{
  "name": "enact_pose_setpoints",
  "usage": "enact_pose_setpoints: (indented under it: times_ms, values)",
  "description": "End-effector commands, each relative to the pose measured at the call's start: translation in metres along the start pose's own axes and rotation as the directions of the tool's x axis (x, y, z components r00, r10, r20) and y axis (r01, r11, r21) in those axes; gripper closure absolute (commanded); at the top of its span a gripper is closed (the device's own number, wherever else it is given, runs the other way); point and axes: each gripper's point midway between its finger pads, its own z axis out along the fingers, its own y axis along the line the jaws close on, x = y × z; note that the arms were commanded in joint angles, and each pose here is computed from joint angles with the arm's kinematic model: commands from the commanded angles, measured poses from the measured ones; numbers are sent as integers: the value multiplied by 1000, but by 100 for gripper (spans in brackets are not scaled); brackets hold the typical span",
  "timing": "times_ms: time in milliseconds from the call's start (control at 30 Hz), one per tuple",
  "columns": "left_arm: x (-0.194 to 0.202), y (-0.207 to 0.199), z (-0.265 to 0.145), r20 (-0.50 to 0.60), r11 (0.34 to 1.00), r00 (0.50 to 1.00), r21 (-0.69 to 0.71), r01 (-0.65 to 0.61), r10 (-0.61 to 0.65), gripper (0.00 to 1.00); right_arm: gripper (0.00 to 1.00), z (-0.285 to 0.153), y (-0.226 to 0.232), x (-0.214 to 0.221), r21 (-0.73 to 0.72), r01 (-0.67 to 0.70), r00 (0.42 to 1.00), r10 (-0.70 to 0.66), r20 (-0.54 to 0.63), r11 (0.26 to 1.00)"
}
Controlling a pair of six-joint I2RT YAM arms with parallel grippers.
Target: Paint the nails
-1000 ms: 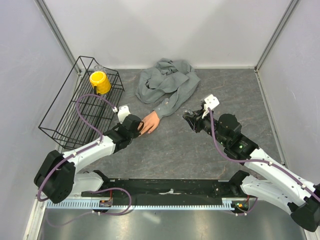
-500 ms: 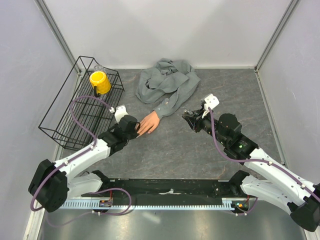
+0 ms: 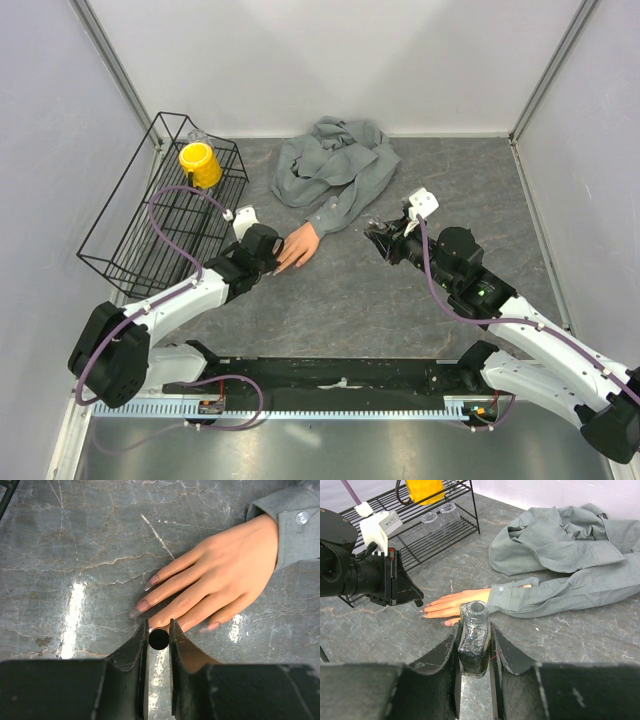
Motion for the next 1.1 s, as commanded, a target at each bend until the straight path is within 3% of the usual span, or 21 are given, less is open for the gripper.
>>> enact_pose_setpoints:
  times_ms: [0,1067]
  values:
    - [-23,-14,-2,58,999,998,43,5,-7,98,100,0,1,-12,-10,-5,999,6,49,1000]
    - [-7,-2,0,19,1000,1000,8,18,-18,98,100,1,1,-11,-15,-10,999,10,48,1000]
